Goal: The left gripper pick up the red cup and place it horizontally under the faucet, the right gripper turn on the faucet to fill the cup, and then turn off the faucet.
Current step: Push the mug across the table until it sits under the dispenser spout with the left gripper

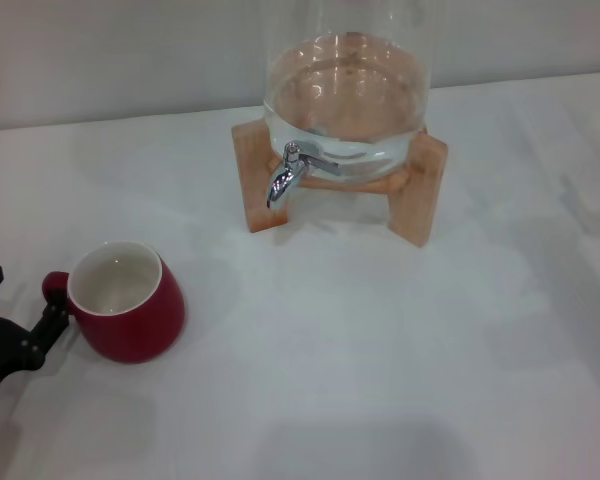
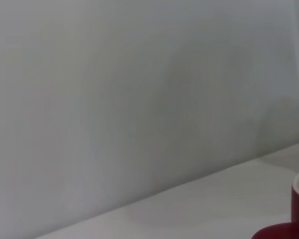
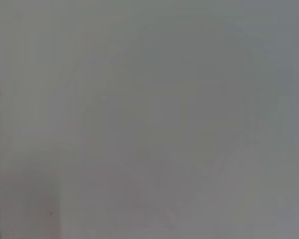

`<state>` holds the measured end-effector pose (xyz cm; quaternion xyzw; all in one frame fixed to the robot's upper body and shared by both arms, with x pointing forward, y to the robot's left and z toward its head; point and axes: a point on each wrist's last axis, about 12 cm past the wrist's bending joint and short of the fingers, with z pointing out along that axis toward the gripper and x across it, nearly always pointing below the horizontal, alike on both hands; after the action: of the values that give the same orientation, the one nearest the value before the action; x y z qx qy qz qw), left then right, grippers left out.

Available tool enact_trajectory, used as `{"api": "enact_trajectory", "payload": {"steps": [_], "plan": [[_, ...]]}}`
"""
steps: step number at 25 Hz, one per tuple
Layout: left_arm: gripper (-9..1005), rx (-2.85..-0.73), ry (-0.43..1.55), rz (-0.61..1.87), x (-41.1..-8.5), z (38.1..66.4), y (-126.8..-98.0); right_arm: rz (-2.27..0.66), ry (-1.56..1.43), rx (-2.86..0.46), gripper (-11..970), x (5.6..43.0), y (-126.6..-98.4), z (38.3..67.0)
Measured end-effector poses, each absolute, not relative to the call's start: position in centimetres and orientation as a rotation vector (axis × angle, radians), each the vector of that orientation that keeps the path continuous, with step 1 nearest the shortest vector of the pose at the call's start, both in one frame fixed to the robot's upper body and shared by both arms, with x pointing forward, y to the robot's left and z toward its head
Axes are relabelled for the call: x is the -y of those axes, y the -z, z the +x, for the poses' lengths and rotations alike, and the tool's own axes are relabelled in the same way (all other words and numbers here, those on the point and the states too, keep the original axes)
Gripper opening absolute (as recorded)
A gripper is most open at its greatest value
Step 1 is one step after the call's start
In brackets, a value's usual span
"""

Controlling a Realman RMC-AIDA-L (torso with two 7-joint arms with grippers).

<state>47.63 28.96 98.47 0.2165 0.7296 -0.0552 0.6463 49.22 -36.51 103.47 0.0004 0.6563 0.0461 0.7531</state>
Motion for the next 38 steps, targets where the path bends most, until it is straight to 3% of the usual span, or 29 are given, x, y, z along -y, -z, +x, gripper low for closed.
{"api": "enact_trajectory", "payload": {"steps": [3,14,17,27,38], "plan": [[765,-1.665,0.124,0.494,-29.0,47.7,-98.4,0.0,-0.101,-1.431,871,36.5,-103.5,49.2],[560,-1.671,0.123,0.5,-28.8,48.0,-98.4,-0.001,-0.102,-1.431,871,36.5,-103.5,49.2],[356,-1.671,0.13,0.515,-28.7,48.0,-98.4,-0.001,-0.102,-1.431,871,36.5,-103.5,49.2],[77,-1.664,0.141,0.545,-28.3,48.3,-98.5,-0.001,-0.102,-1.431,871,36.5,-103.5,49.2],[77,-1.648,0.159,0.567,-27.8,48.9,-98.8,-0.003,-0.101,-1.432,871,36.4,-103.5,49.3]]}}
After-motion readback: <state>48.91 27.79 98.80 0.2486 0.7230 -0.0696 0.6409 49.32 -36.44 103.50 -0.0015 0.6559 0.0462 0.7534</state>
